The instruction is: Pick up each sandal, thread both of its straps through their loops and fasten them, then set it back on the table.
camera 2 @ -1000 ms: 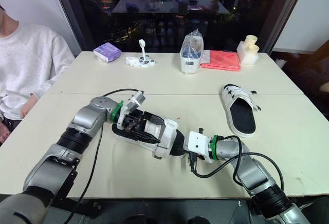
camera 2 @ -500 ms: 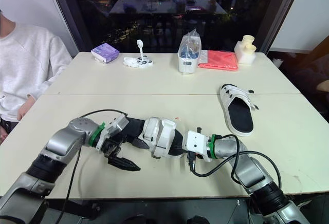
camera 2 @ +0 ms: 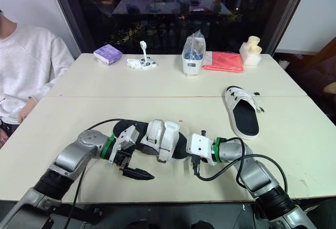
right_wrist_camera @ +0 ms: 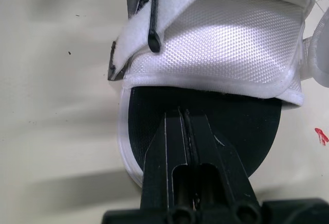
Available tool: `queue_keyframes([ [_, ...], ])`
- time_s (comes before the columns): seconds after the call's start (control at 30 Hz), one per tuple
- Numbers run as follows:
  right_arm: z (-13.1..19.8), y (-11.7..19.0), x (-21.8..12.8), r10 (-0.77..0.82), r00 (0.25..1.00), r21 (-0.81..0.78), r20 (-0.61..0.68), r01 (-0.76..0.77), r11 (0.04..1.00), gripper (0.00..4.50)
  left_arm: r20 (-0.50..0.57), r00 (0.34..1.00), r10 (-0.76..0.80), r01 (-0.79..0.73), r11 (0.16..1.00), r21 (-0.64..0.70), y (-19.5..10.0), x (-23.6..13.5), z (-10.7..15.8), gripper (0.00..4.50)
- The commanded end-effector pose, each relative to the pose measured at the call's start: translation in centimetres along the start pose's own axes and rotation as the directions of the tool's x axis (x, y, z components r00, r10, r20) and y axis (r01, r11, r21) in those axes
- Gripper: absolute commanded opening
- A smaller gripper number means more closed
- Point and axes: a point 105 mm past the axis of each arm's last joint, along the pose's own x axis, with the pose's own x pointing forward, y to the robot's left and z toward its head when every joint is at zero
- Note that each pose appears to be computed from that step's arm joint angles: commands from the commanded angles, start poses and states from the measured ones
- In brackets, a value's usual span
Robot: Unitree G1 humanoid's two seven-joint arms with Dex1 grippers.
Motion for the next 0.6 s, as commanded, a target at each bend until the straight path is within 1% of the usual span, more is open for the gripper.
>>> queue_keyframes([
  [0.03, -3.2, 2.0, 0.4, 0.071, 0.991, 0.081, -0.11, -0.062, 0.995, 0.0, 0.015, 1.0, 0.016, -0.017, 0.999, 0.028, 0.1, 0.4, 0.5, 4.33],
  [0.3, -3.2, 2.2, 0.4, 0.073, 0.991, 0.087, -0.109, -0.064, 0.994, 0.0, 0.055, 0.998, 0.033, -0.032, 0.999, -0.003, 0.4, 1.5, 1.2, 4.33],
  [0.33, -3.2, 2.2, 0.5, 0.072, 0.991, 0.088, -0.109, -0.063, 0.994, 0.0, 0.056, 0.998, 0.029, -0.028, 1.0, -0.009, 0.3, 1.6, 1.2, 4.1],
  [0.4, -3.2, 2.2, 0.5, 0.071, 0.992, 0.088, -0.109, -0.062, 0.994, 0.0, 0.06, 0.998, 0.022, -0.02, 1.0, -0.024, 0.1, 1.8, 1.2, 3.49],
  [0.43, -3.2, 2.2, 0.5, 0.071, 0.992, 0.089, -0.108, -0.061, 0.994, 0.0, 0.061, 0.998, 0.02, -0.018, 0.999, -0.03, 0.1, 1.8, 1.2, 3.03],
  [0.47, -3.2, 2.2, 0.5, 0.07, 0.992, 0.089, -0.109, -0.061, 0.994, 0.0, 0.062, 0.998, 0.017, -0.015, 0.999, -0.035, 0.0, 1.9, 1.2, 2.43],
  [0.6, -3.2, 2.3, 0.4, 0.07, 0.991, 0.09, -0.111, -0.06, 0.994, 0.0, 0.055, 0.998, -0.003, 0.007, 0.998, -0.057, -0.5, 1.9, 1.0, 0.41],
])
